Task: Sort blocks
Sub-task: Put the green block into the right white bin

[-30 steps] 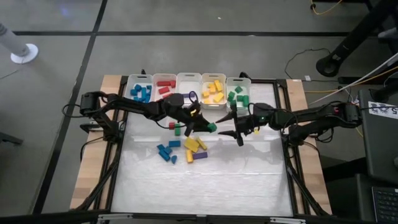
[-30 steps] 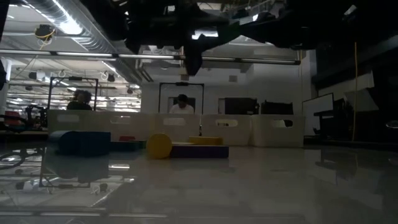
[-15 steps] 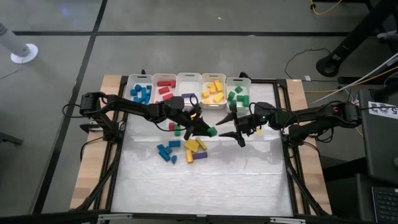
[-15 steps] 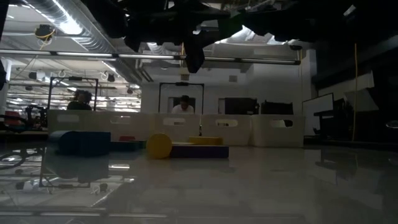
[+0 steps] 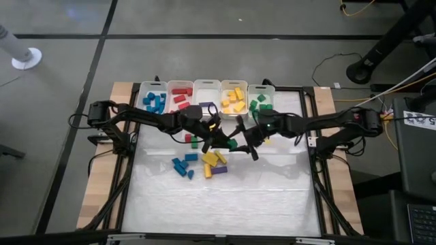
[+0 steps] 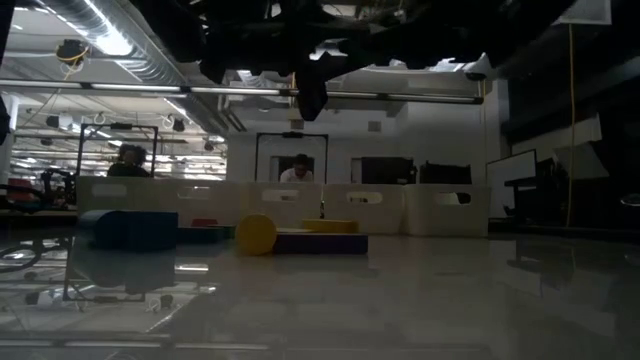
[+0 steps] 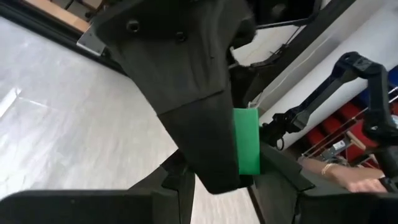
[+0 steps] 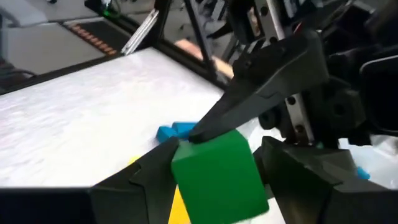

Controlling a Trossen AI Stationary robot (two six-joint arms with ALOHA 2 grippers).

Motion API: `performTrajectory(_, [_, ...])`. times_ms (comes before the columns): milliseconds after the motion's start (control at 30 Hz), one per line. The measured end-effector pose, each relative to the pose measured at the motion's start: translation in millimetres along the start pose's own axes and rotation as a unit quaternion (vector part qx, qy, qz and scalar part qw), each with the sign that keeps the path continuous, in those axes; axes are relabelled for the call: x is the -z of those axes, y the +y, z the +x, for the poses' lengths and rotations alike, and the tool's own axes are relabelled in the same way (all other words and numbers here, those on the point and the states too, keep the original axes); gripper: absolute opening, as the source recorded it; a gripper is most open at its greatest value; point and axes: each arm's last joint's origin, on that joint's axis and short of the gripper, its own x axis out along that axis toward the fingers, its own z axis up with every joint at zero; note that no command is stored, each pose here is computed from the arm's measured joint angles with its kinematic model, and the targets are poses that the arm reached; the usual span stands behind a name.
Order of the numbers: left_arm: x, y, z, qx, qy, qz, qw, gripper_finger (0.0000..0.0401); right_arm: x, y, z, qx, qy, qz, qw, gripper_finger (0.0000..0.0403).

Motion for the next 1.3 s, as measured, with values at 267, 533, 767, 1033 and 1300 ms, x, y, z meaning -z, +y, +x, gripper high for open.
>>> performTrajectory(267, [3,2,0,-0.008,0.012,-0.002,1.0,0.0136,-3,-3,2,-0.014,0.025,0.013,0.999,0.0198])
performTrajectory(533, [2,1,0,-0.004,0.009,-0.011,1.0,0.0139,-3,-3,2,-0.01,0.035,-0.004,0.999,0.0141])
performTrajectory(767, [1,2,0,-0.012,0.001,-0.016,1.0,0.0169,-2,-3,1,-0.002,0.042,-0.001,0.999,0.016])
performTrajectory(1033, [-8,18,-10,-0.033,-0.01,-0.041,0.999,0.0208,-3,-6,-6,0.055,0.09,-0.001,0.994,0.0138])
performTrajectory(1300, [-9,37,-22,-0.068,0.014,-0.046,0.997,0.0211,-12,-4,-32,0.121,0.17,-0.005,0.978,0.0152])
